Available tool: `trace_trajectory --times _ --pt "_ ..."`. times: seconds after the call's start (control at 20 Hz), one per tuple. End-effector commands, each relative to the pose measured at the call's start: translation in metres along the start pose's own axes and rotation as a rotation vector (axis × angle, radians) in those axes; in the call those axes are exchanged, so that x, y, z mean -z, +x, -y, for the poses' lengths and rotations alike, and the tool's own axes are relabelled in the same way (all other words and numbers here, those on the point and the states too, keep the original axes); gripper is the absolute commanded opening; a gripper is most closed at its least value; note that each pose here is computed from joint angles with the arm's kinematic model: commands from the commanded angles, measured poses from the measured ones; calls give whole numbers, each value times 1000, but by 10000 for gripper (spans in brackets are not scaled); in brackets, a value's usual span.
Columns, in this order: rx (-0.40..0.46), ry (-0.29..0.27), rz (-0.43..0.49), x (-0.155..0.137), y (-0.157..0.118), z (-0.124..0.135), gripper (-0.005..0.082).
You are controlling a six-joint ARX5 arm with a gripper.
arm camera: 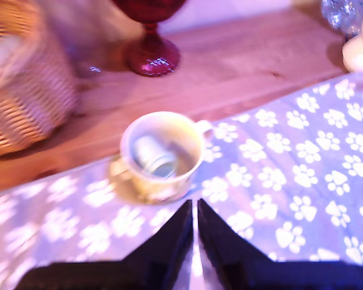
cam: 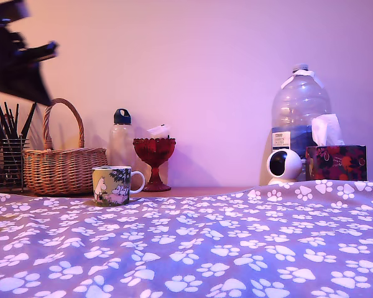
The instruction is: Pick the coffee capsule and then drop it inside the coffee cup in front of you
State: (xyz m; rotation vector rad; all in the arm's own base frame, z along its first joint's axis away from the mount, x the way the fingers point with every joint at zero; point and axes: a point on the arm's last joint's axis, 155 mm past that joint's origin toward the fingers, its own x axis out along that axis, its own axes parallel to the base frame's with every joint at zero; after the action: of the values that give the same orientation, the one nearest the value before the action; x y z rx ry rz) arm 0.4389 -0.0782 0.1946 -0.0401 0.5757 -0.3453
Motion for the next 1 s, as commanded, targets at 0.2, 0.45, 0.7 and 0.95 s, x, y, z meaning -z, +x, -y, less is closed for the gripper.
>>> trace_trajectory --times 0.2,0.45,0.7,0.95 --pt "-11 -61 35 50 -24 1 5" --pt "-29 -69 78 90 -42 5 5" --pt "-25 -71 182 118 -61 12 5" --pt "-16 -74 296 131 -81 19 5"
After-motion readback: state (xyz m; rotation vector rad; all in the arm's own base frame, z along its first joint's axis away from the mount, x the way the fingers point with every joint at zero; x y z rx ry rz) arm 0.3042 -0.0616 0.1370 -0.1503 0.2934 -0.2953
